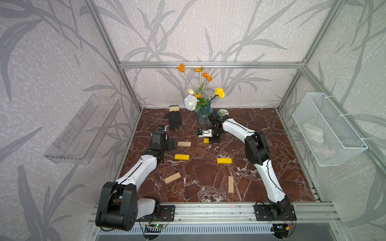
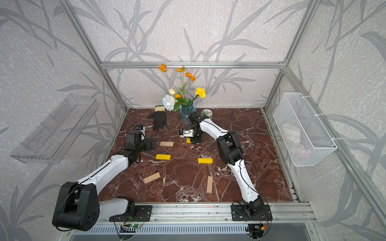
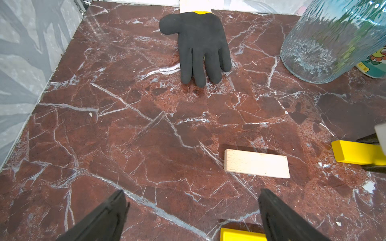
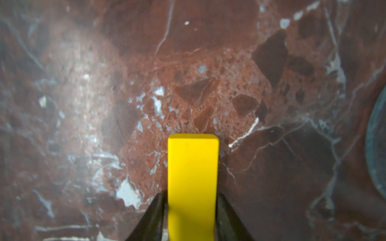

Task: Assemble the number 6 with building blocks
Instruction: Place the building block at the center of the board, then pick up the building block from the center of the board.

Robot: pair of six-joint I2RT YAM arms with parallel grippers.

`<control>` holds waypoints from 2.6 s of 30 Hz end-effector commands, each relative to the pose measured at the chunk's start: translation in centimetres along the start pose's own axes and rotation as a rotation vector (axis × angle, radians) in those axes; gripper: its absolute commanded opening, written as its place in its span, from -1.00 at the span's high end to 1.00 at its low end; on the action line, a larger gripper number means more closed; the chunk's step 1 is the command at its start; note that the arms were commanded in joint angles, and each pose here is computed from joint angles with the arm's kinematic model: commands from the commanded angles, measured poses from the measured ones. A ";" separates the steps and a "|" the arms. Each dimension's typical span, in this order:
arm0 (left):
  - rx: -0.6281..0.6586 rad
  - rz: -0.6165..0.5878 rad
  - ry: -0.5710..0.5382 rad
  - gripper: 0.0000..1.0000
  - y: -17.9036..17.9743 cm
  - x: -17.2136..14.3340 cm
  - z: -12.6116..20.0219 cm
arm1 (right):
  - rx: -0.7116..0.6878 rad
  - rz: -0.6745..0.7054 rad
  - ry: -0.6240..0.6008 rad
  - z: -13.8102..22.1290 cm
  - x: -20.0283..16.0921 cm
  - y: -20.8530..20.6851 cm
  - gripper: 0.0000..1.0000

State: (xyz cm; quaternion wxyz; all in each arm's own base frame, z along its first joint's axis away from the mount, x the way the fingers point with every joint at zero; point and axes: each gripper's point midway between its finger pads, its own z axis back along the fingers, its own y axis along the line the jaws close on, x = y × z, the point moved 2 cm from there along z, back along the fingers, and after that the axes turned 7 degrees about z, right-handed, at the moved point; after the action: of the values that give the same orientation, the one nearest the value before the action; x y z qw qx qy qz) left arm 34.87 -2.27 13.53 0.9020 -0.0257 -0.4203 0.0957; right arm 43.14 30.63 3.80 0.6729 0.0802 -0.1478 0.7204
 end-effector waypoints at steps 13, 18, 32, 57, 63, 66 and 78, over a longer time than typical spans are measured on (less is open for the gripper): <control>0.004 0.037 0.014 -0.99 -0.6 1.0 1.3 | -0.145 -0.042 -0.120 6.5 2.0 1.2 -0.98; 0.049 0.129 0.035 -0.99 -0.2 1.3 2.2 | -0.374 -0.013 -0.210 15.2 3.0 2.7 -0.98; 0.153 1.016 0.378 -0.90 -4.6 -1.7 -1.5 | -0.578 -0.828 -0.336 26.0 -1.3 1.6 -0.97; 0.359 1.173 0.657 -0.86 -10.8 -4.9 -8.8 | -0.628 -0.852 -0.238 24.7 -5.1 0.6 -0.97; 0.415 1.189 0.685 -0.59 -10.6 -7.1 -9.1 | -0.625 -0.835 -0.212 24.2 -5.3 0.2 -0.96; 0.421 1.182 0.721 -0.17 -10.7 -8.1 -9.6 | -0.616 -0.835 -0.211 24.0 -5.2 0.0 -0.95; 0.466 0.702 0.693 0.60 -7.4 -6.9 -8.4 | -0.609 -0.846 -0.188 24.0 -5.3 0.0 -0.93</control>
State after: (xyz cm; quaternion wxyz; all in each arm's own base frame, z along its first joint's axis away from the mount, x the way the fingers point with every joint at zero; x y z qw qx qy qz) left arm 39.73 -13.06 4.30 0.8291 -0.0900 -0.0224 0.5513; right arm 41.70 18.43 24.16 0.8798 0.0075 -0.3649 0.3045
